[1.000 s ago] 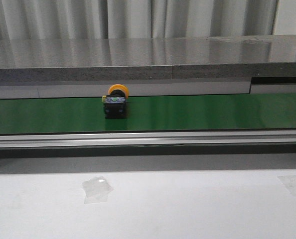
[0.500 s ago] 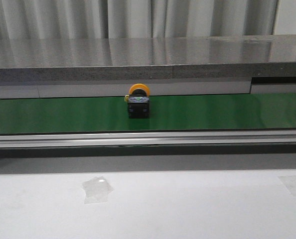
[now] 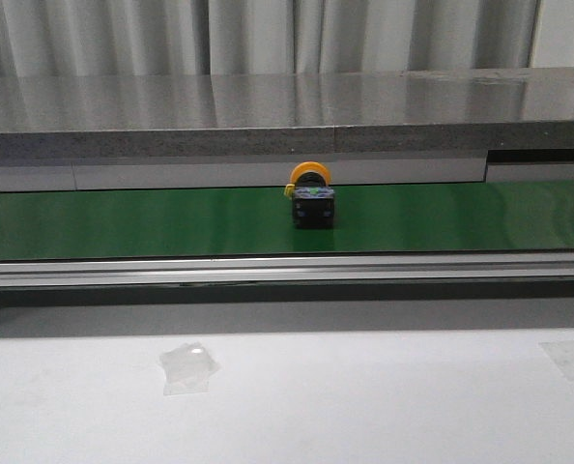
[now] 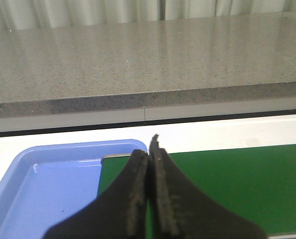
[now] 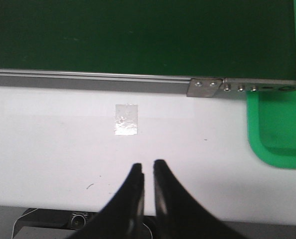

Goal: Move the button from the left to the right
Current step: 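Raise the left gripper while the belt carries the button toward the right arm, then lower the right gripper over the button and close on it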

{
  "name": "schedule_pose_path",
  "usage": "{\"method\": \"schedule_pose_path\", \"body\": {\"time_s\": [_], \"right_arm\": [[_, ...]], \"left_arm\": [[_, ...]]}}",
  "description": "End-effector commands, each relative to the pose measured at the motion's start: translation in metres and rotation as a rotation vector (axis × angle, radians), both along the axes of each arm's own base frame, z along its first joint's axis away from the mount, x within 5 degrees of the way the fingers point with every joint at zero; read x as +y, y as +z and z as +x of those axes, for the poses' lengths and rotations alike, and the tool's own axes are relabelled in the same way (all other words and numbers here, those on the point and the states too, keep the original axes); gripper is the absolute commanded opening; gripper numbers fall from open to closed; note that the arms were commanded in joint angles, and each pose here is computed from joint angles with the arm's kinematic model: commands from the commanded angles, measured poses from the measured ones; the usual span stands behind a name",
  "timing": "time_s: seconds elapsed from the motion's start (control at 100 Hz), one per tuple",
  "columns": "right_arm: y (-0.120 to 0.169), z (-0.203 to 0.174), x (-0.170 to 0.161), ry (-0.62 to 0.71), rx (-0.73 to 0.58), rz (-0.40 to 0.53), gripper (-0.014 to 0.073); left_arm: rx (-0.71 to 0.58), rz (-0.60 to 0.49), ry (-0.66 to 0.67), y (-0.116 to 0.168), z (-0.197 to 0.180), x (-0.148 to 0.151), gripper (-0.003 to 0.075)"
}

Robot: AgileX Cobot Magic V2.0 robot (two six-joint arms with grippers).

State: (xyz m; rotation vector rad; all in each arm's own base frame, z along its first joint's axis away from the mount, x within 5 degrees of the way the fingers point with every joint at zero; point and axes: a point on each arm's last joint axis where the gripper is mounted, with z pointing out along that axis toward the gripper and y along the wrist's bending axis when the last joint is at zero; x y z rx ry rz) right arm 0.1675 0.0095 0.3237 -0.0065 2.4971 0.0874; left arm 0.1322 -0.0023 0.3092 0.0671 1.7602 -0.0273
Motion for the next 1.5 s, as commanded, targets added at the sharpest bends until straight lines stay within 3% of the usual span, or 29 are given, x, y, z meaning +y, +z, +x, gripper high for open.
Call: {"method": "schedule_pose_path", "body": {"time_s": [0.0,0.01,0.08,0.18,0.4,0.68,1.09,1.49], "right_arm": [[0.016,0.005,0.002,-0.008,-0.103,0.049,0.0304],[0.016,0.005,0.003,-0.008,-0.107,0.055,0.0361],[0.018,0.006,0.004,-0.009,-0.123,0.079,0.0526],[0.019,0.007,0.005,-0.012,-0.146,0.099,0.0638],[0.021,0.025,0.008,0.011,-0.145,0.106,0.0634],[0.026,0.082,0.029,0.108,-0.118,0.094,0.0634],[-0.011,0.165,0.069,0.215,-0.017,0.034,0.0634],[-0.037,0.205,0.074,0.227,0.030,-0.019,0.0634]], "left_arm": [[-0.078,-0.010,0.035,0.014,0.001,0.003,-0.0020],[-0.078,-0.010,0.035,0.014,0.001,0.003,-0.0020],[-0.078,-0.010,0.035,0.014,0.001,0.003,-0.0020],[-0.078,-0.010,0.035,0.014,0.001,0.003,-0.0020],[-0.078,-0.010,0.035,0.014,0.001,0.003,-0.0020],[-0.078,-0.010,0.035,0.014,0.001,0.003,-0.0020],[-0.078,-0.010,0.035,0.014,0.001,0.003,-0.0020],[-0.078,-0.010,0.035,0.014,0.001,0.003,-0.0020]]}}
